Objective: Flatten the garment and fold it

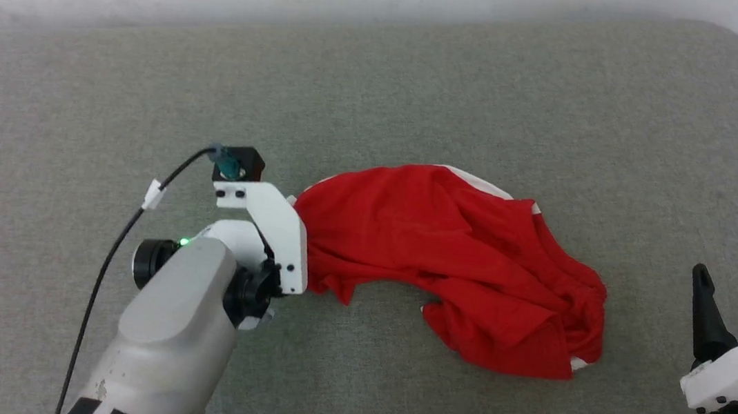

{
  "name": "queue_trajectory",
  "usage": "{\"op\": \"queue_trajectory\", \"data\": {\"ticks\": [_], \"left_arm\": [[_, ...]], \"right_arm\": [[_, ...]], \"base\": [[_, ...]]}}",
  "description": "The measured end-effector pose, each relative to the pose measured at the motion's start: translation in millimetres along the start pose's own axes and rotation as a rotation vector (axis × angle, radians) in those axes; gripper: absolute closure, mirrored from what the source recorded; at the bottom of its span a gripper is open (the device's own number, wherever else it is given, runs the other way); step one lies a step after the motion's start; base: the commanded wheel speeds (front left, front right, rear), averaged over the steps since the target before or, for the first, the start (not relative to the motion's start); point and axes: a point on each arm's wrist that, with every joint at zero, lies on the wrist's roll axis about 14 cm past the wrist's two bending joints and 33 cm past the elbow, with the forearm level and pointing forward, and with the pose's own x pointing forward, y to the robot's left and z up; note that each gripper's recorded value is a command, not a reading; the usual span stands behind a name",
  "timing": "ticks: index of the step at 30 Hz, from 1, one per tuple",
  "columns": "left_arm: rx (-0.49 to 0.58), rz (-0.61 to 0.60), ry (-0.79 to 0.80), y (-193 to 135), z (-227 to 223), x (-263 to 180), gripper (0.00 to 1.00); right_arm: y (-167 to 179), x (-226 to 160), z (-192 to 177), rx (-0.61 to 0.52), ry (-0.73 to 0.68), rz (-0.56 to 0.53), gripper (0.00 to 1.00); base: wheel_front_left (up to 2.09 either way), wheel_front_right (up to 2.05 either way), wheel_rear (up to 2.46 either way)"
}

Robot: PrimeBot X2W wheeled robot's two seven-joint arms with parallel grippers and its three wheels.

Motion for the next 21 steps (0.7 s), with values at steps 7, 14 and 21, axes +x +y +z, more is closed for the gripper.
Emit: {"op": "queue_trajectory", "data": {"ticks": [7, 14, 21], "left_arm": [[-0.099, -0.093, -0.07, -13.8, 15.8, -2.8, 1.0], [-0.395, -0.198, -0.428, 5.3, 94.5, -50.4, 1.0], [-0.509, -0.066, -0.342, 47.2, 7.0, -55.7, 1.0]], "right_arm": [[6.5, 5.0, -6.0, 0.003, 0.012, 0.017, 0.0], [30.4, 11.1, -7.0, -0.003, 0.016, 0.083, 0.0], [52.5, 12.3, -12.0, -0.002, 0.031, 0.146, 0.0]], "base": [[0.0, 0.0, 0.0], [0.0, 0.0, 0.0], [0.0, 0.0, 0.0]]}}
